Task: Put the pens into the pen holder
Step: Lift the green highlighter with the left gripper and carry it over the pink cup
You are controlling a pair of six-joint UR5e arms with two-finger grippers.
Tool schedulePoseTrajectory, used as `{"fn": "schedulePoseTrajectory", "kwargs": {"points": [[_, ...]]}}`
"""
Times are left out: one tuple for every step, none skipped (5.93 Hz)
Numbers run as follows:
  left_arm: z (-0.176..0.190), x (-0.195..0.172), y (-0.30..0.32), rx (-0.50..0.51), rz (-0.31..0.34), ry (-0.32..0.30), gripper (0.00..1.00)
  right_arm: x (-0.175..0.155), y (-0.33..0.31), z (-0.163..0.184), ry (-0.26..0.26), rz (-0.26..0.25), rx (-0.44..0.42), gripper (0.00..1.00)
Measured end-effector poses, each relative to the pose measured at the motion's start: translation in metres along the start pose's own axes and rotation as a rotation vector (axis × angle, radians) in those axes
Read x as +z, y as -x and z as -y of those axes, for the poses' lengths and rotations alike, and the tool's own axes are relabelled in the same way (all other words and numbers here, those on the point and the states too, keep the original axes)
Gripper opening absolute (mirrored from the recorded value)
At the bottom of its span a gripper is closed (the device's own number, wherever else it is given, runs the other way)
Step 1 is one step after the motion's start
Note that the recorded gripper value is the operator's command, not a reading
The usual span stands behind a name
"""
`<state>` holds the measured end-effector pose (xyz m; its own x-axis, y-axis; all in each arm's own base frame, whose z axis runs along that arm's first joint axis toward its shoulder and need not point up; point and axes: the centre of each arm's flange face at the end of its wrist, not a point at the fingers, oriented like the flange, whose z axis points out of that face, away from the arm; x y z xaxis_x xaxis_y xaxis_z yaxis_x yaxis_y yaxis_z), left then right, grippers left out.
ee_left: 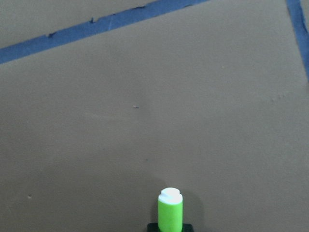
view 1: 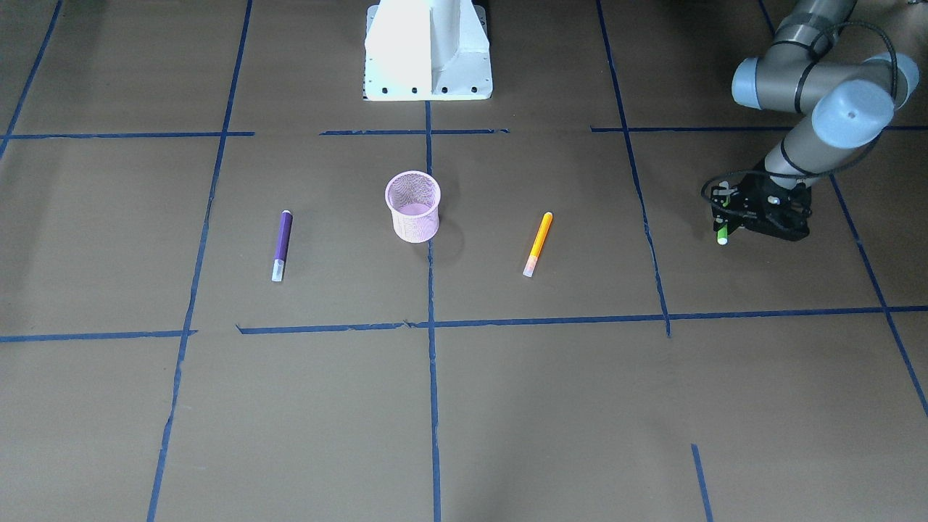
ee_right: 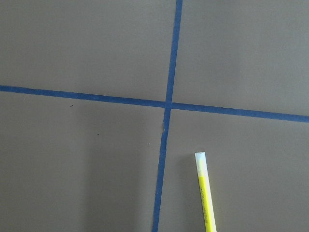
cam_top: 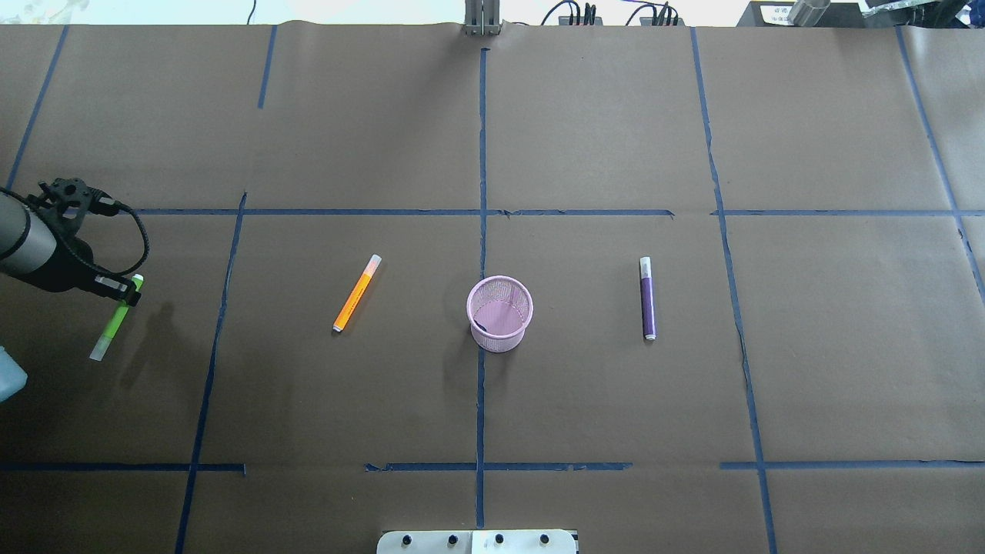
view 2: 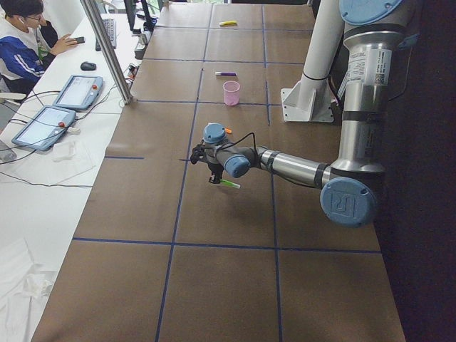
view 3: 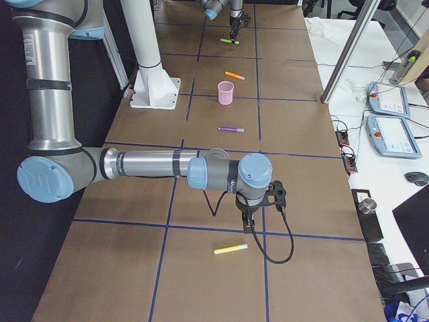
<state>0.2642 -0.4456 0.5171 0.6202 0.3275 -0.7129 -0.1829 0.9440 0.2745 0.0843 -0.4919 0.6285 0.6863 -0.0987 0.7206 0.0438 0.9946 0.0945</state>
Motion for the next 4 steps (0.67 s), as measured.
{"fn": "schedulePoseTrajectory", "kwargs": {"points": [[0.016,-0.032,-0.029,0.042,-0.023,-0.073,0.00,-0.001,0.002,0.002,-0.002,0.001,-0.004,1.00],[0.050,-0.064,-0.072,0.093,-0.059,-0.169,0.00,0.000,0.011,0.005,0.000,0.002,-0.023,1.00],[0.084,-0.092,-0.119,0.133,-0.099,-0.257,0.00,0.001,0.021,0.009,0.002,0.003,-0.046,1.00],[0.102,-0.104,-0.162,0.157,-0.129,-0.318,0.00,0.002,0.027,0.011,0.004,0.005,-0.056,1.00]]}}
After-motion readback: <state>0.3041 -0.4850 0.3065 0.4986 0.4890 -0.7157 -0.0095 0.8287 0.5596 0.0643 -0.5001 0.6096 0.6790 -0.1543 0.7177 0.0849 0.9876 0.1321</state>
